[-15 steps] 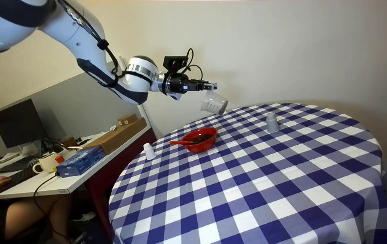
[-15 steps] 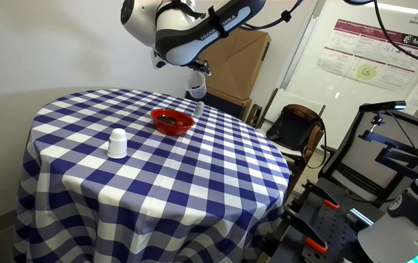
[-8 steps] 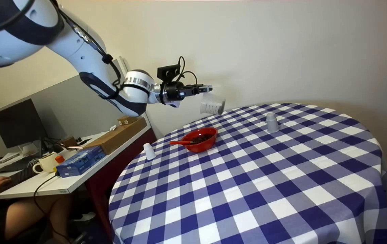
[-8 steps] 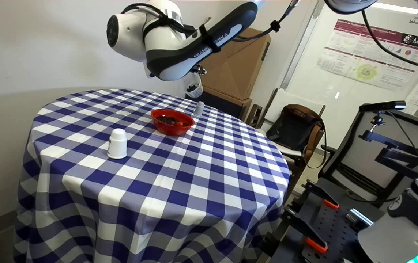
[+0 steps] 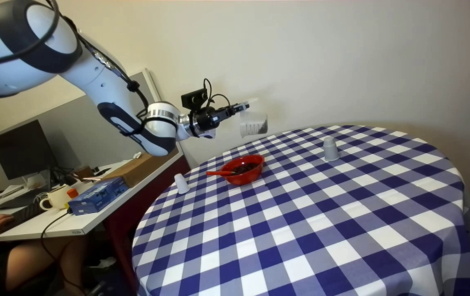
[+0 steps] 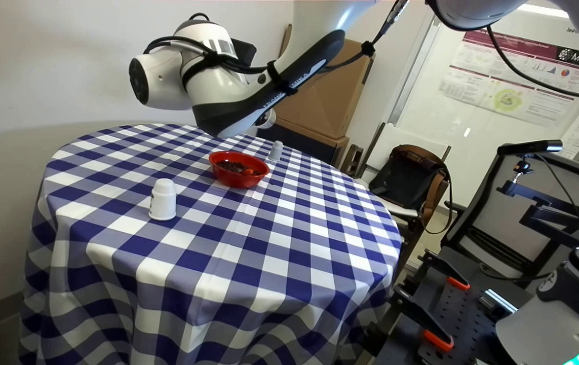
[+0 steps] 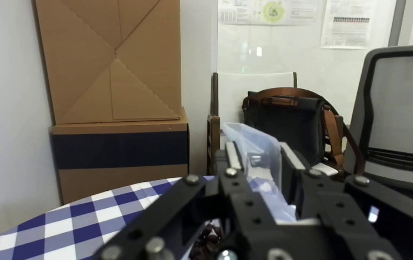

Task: Use the spoon to place some of the contents in the red bowl into the jug, pour the contents in the jug into the red bowl

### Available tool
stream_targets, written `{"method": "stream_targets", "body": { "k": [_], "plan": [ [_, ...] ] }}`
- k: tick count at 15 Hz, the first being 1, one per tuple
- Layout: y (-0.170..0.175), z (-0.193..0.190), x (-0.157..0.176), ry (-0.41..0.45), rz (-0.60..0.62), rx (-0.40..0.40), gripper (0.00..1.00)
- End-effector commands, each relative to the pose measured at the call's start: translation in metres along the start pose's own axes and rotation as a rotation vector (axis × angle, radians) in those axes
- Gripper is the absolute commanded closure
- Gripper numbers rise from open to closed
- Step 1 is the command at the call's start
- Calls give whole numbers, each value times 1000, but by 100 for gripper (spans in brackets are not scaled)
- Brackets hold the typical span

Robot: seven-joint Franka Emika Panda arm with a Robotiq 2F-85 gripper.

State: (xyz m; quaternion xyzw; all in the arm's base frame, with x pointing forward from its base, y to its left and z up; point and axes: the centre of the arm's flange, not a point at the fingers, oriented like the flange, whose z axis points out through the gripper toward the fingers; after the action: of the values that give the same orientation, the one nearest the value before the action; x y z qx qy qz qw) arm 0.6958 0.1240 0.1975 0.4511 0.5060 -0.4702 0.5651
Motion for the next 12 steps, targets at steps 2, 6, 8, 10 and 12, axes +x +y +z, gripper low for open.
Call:
{"method": "stream_targets", "body": {
  "k": [2, 6, 8, 10, 12],
  "plan": [
    [3, -11, 1, -127, 43, -23, 88],
    [1, -14, -4, -192, 68, -41, 88],
    [0, -14, -7, -223, 83, -48, 88],
    [0, -15, -9, -257, 100, -57, 88],
    [-1, -15, -11, -291, 118, -68, 88]
  ]
}}
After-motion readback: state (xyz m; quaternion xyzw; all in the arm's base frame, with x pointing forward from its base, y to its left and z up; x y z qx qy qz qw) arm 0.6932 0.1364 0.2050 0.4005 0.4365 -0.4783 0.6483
